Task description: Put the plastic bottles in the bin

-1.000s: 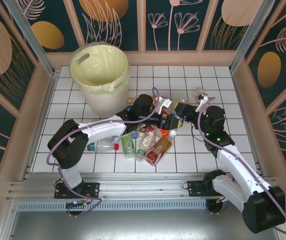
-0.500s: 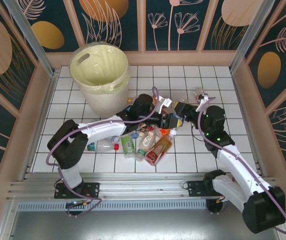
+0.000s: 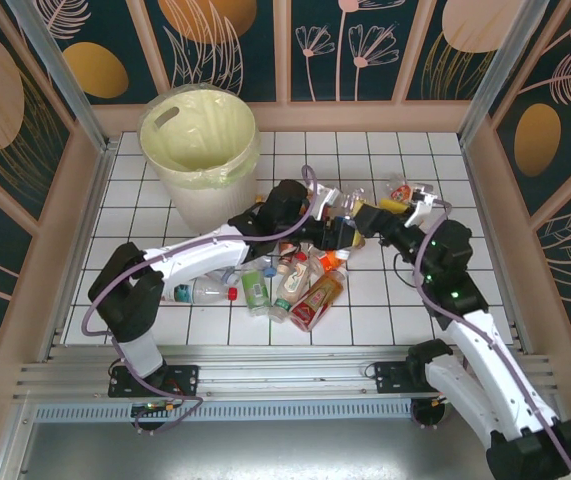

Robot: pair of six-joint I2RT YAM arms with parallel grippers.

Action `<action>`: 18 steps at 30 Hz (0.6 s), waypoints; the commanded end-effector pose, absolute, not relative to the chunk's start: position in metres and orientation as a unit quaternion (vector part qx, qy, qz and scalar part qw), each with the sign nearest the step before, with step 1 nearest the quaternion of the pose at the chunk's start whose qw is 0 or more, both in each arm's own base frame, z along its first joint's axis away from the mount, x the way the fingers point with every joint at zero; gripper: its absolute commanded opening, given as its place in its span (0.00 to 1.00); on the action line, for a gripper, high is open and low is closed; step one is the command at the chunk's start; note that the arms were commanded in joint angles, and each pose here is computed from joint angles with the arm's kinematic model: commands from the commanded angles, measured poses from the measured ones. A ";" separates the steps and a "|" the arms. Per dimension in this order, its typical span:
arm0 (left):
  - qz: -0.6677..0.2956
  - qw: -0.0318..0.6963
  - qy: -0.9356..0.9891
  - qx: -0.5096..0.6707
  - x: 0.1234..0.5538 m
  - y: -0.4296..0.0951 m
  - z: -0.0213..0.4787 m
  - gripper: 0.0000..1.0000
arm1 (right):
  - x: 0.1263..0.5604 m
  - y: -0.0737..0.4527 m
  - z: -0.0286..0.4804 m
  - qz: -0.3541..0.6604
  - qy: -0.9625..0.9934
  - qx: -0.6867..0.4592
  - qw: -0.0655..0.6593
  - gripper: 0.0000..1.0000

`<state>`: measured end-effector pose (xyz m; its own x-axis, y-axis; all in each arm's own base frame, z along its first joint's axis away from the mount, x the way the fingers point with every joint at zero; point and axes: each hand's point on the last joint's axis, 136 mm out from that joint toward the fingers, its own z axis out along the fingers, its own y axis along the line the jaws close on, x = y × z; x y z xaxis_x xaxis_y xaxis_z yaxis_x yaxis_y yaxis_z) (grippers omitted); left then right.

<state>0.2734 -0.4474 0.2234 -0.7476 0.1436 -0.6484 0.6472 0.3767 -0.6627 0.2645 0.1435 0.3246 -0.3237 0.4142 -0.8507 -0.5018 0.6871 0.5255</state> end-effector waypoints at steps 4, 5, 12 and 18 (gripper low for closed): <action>-0.440 0.315 0.799 0.262 0.299 -0.430 0.267 0.50 | 0.215 0.159 0.364 0.394 0.690 -0.167 0.584 0.92; -0.438 0.334 0.792 0.264 0.300 -0.424 0.286 0.51 | 0.208 0.160 0.367 0.397 0.686 -0.180 0.582 0.92; -0.356 0.420 0.795 0.253 0.342 -0.389 0.338 0.52 | 0.169 0.173 0.391 0.433 0.637 -0.259 0.582 0.95; -0.289 0.477 0.796 0.235 0.375 -0.351 0.381 0.52 | 0.159 0.178 0.399 0.455 0.617 -0.281 0.577 0.96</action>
<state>0.3648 -0.3775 0.3618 -0.4927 0.0583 -0.8683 0.6804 0.6479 -0.3426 0.1740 0.1738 0.3824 -0.2291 0.1858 -0.9555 -0.8220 0.4888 0.2922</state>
